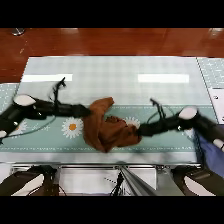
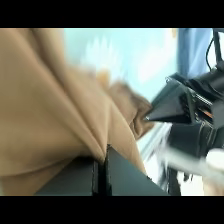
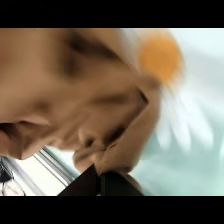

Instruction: Fold the shirts.

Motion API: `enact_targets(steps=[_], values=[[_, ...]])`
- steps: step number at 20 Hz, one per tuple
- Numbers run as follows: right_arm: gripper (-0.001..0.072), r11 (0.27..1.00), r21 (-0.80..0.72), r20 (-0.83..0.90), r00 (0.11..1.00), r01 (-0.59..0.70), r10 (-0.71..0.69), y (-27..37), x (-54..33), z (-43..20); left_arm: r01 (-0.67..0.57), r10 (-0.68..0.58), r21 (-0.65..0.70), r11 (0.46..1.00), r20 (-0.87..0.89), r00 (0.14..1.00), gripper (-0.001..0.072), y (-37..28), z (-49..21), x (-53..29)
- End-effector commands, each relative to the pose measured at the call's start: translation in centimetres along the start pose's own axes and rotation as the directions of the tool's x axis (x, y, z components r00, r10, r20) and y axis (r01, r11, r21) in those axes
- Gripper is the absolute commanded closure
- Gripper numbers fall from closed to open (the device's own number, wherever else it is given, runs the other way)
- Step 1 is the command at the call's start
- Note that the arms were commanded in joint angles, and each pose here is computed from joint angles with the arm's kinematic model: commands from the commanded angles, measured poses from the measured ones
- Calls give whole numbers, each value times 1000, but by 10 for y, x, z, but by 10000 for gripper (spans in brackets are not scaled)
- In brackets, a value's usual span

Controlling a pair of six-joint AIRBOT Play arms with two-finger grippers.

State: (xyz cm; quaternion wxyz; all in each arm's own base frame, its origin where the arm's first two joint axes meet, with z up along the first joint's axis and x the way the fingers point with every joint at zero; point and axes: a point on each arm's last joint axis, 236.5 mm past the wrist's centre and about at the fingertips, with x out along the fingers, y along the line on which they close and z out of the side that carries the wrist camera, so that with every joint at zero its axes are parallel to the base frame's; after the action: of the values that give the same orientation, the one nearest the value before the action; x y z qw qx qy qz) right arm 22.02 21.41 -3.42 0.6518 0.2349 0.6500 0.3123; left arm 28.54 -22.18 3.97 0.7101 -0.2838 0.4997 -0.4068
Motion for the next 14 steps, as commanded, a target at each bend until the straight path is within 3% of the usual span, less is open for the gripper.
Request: enact_targets(steps=[1, 4, 6, 8, 10, 14], values=[[683, 972, -180, 190, 975, 151, -116, 48, -101, 86, 52, -91, 171, 984, 228, 969, 683, -71, 94, -69], [684, 887, -308, 601, 793, 345, -100, 150, -262, 156, -120, -127, 386, 915, 556, 822, 683, -172, 184, -181], [684, 807, -372, 780, 626, 460, 2, 228, -355, 146, -267, -199, 505, 821, 691, 695, 683, -252, 197, -251], [684, 729, -420, 862, 489, 541, 133, 295, -418, 104, -401, -232, 569, 718, 739, 633, 683, -313, 176, -292], [684, 686, -403, 905, 378, 606, 198, 323, -454, 57, -570, -157, 514, 641, 814, 559, 683, -335, 151, -322], [684, 678, -258, 962, 244, 688, 119, 304, -480, -11, -814, 154, 207, 543, 928, 338, 683, -306, 92, -375]])
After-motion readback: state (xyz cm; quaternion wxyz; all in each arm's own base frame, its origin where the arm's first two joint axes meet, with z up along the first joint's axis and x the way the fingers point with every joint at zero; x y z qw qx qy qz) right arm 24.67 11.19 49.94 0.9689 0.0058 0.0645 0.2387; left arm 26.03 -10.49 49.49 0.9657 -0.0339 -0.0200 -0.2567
